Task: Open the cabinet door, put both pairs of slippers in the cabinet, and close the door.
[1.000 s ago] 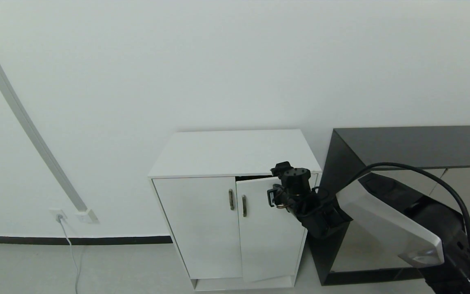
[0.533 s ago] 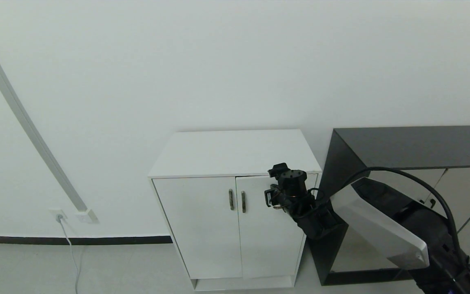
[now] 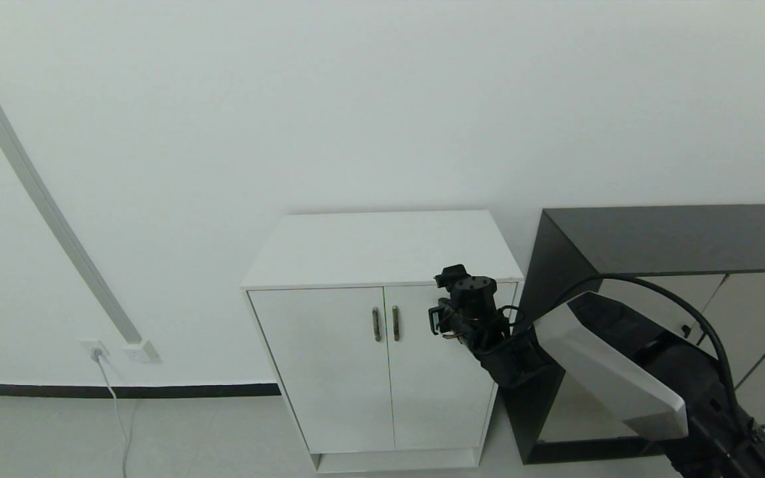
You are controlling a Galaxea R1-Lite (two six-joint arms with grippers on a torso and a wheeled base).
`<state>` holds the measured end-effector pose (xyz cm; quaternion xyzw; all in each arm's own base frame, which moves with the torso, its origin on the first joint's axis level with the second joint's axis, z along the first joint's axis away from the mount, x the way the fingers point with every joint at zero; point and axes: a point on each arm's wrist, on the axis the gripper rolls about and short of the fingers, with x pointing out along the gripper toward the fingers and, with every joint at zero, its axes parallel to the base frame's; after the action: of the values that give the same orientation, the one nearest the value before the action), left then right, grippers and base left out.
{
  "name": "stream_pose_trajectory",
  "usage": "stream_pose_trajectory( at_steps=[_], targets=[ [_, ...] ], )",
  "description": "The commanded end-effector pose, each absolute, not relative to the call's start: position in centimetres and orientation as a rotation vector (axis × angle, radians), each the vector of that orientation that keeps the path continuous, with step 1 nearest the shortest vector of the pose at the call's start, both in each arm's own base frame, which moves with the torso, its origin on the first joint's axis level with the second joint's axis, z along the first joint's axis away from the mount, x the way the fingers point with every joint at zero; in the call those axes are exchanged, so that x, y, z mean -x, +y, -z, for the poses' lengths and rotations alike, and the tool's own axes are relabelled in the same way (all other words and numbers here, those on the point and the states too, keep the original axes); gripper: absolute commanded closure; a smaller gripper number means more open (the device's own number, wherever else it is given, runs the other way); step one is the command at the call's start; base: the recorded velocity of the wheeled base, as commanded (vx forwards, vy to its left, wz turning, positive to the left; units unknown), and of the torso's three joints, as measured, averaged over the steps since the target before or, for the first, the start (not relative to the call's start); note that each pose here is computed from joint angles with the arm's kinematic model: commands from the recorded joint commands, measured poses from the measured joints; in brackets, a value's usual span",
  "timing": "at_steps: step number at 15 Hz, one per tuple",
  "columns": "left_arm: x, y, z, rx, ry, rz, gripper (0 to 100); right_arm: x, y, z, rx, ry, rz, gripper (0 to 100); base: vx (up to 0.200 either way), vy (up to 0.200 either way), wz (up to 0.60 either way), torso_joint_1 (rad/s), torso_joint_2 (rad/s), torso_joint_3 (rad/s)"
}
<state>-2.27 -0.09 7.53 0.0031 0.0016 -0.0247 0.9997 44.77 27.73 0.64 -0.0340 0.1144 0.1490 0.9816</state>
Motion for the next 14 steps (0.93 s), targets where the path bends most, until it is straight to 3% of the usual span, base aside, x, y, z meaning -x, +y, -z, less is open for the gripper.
stream_pose_trajectory(
  at_steps=[1, 5, 10, 14],
  targets=[
    [2.3, -0.1, -7.5, -0.006, 0.003, 0.049, 100, -44.8, 27.7, -0.5, 0.071, 0.231, -0.299, 100, 0.0, 0.0, 0.0, 0.0, 0.0, 0.0],
    [2.3, -0.1, -7.5, -0.006, 0.003, 0.049, 100, -44.2, 27.7, -1.2, 0.072, 0.23, -0.286, 100, 0.0, 0.0, 0.0, 0.0, 0.0, 0.0],
    [2.3, -0.1, -7.5, -0.006, 0.003, 0.049, 100, -39.9, 25.5, -6.4, 0.058, 0.194, -0.292, 100, 0.0, 0.0, 0.0, 0.0, 0.0, 0.0],
    [2.3, -0.1, -7.5, -0.006, 0.003, 0.049, 100, -35.2, 21.1, -10.4, 0.035, 0.153, -0.264, 100, 0.0, 0.0, 0.0, 0.0, 0.0, 0.0]
  ],
)
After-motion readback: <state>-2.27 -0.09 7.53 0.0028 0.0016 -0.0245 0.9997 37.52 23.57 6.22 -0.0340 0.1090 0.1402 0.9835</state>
